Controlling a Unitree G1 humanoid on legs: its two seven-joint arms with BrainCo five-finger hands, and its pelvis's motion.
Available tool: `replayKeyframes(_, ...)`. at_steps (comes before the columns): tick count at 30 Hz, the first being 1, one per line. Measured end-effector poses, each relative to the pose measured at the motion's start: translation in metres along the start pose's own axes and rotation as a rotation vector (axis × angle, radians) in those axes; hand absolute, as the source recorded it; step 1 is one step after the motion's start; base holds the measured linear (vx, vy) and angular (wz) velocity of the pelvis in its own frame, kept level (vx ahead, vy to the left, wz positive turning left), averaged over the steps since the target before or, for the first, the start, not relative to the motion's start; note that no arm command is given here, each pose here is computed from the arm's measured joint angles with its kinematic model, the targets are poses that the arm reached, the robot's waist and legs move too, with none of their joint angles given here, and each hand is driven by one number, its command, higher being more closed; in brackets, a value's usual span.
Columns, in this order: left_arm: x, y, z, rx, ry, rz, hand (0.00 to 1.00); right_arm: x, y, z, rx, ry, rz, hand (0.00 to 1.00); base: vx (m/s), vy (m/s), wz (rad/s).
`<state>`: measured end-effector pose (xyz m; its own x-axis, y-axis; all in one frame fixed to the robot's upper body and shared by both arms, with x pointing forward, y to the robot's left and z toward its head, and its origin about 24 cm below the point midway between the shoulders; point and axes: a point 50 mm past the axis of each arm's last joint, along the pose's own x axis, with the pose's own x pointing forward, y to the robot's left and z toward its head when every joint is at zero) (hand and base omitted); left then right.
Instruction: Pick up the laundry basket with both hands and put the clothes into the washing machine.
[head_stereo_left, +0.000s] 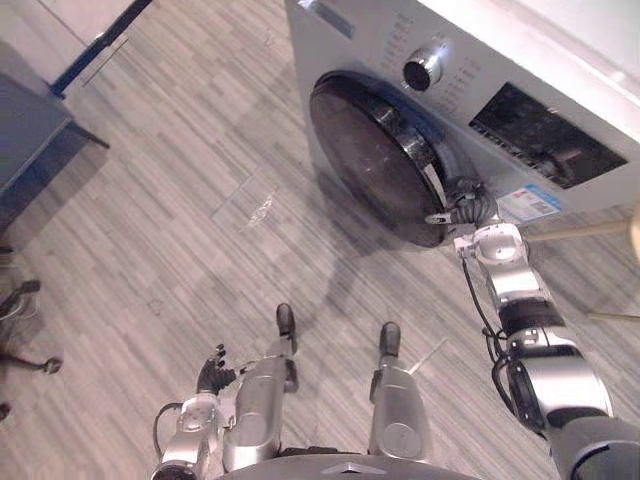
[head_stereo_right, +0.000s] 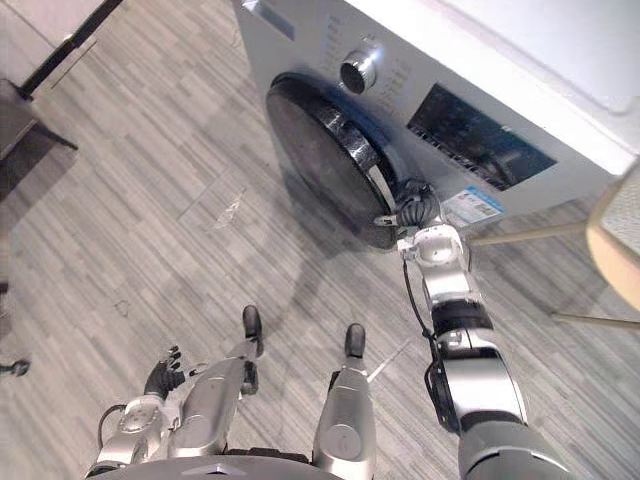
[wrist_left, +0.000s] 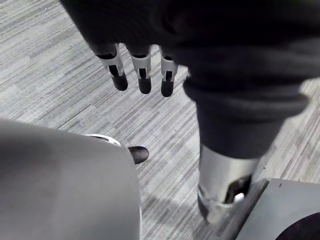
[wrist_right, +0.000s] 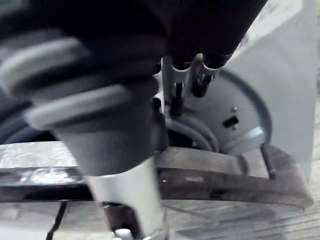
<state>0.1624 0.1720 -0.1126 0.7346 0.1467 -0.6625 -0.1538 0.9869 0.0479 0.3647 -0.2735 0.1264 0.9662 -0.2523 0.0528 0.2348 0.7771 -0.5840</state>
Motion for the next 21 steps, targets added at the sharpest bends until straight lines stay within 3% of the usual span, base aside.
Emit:
replayKeyframes(4,0.0,-0.006,0.002,-0.01,-0.007,-0.012,0.0,-0.003,0.022,0.001,0.053,0.016,-0.014,0.0,-0.02,0.008,0.06)
replayKeyframes(7,0.0,-0.006,0.002,-0.014,-0.005,-0.003,0.0,-0.022,0.05,-0.003,0.058,-0.012,0.066,0.0,0.03,-0.011,0.12)
replayKeyframes(11,0.0,-0.006,0.001,-0.011,0.005,0.003,0.0,-0.058,0.105,-0.006,0.092,-0.051,0.306,0.0,0.04,-0.009,0.09)
replayKeyframes(12,0.0,-0.005,-0.001,-0.016,0.017,0.009,0.0,-0.081,0.131,-0.007,0.115,-0.064,0.434,0.0,0.05,-0.005,0.24)
replayKeyframes(16,0.001,0.002,-0.006,-0.011,0.046,0.038,0.0,-0.125,0.165,-0.009,0.237,-0.073,0.613,0.0,0.05,0.0,0.25)
replayKeyframes(21,0.002,0.01,-0.003,0.031,0.038,0.064,0.0,-0.14,0.16,-0.021,0.365,-0.023,0.579,0.0,0.01,0.009,0.11)
